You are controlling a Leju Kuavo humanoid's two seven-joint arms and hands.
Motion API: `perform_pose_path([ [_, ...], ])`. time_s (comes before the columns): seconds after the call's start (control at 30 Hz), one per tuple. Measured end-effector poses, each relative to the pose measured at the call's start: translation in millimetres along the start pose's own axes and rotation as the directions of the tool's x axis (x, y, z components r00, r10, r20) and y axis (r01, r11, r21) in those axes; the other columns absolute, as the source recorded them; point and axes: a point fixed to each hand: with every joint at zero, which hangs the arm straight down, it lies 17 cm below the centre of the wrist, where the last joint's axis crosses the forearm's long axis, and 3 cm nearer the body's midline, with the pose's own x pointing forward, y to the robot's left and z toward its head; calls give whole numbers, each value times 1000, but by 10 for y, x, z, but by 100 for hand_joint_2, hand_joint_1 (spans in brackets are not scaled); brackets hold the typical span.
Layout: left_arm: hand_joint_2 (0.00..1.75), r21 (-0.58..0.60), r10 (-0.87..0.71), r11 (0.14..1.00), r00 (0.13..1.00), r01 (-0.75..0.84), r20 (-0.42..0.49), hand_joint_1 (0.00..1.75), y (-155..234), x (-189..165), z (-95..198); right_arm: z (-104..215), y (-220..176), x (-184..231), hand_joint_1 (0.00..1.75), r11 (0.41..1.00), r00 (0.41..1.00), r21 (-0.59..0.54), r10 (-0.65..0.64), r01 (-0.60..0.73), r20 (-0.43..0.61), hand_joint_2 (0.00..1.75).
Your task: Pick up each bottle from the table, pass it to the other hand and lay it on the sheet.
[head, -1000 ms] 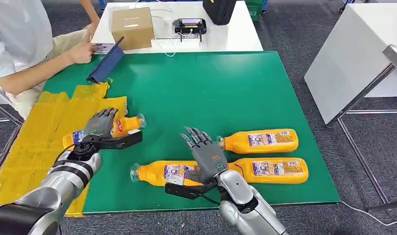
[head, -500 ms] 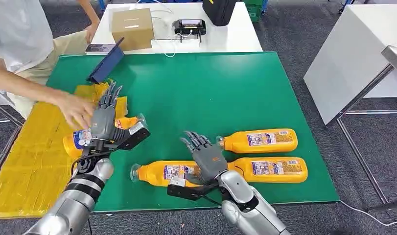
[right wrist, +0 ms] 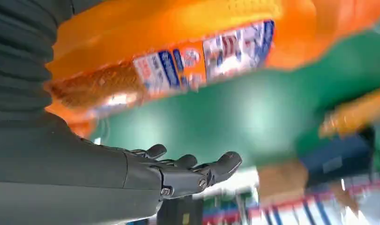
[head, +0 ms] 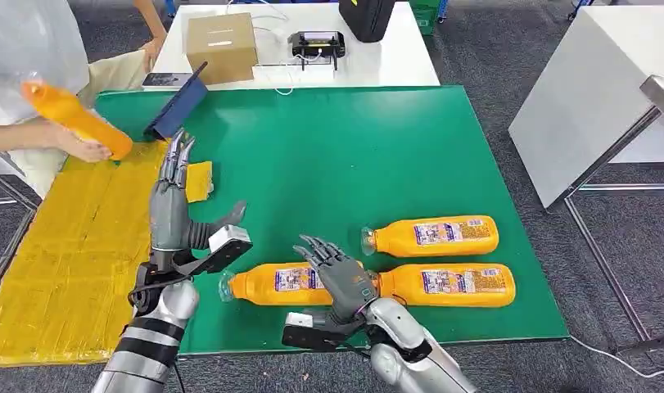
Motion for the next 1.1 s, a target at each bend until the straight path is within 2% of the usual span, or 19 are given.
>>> perform_pose_path([
  [0.13,175,28,15,1000,1000,-15,-18,0,113,26,44,10,-131,98,0,998,999,-47,41,-41,1,175],
  [0.4,175,60,66,996,998,-65,-17,0,232,152,92,39,-12,-17,0,997,996,16,71,-70,-59,175],
  [0.63,175,70,135,989,991,-134,-11,0,239,328,78,57,237,-394,0,985,975,114,144,-126,-168,175],
  [0.8,175,61,171,983,985,-172,14,0,204,487,75,44,390,-733,0,964,940,185,234,-191,-249,175],
  [1.07,175,53,220,974,974,-222,46,0,181,697,70,-96,451,-937,0,938,910,250,308,-241,-277,175],
  [1.1,175,52,221,973,974,-224,49,0,181,709,70,-102,455,-946,30,936,909,254,310,-242,-278,175],
])
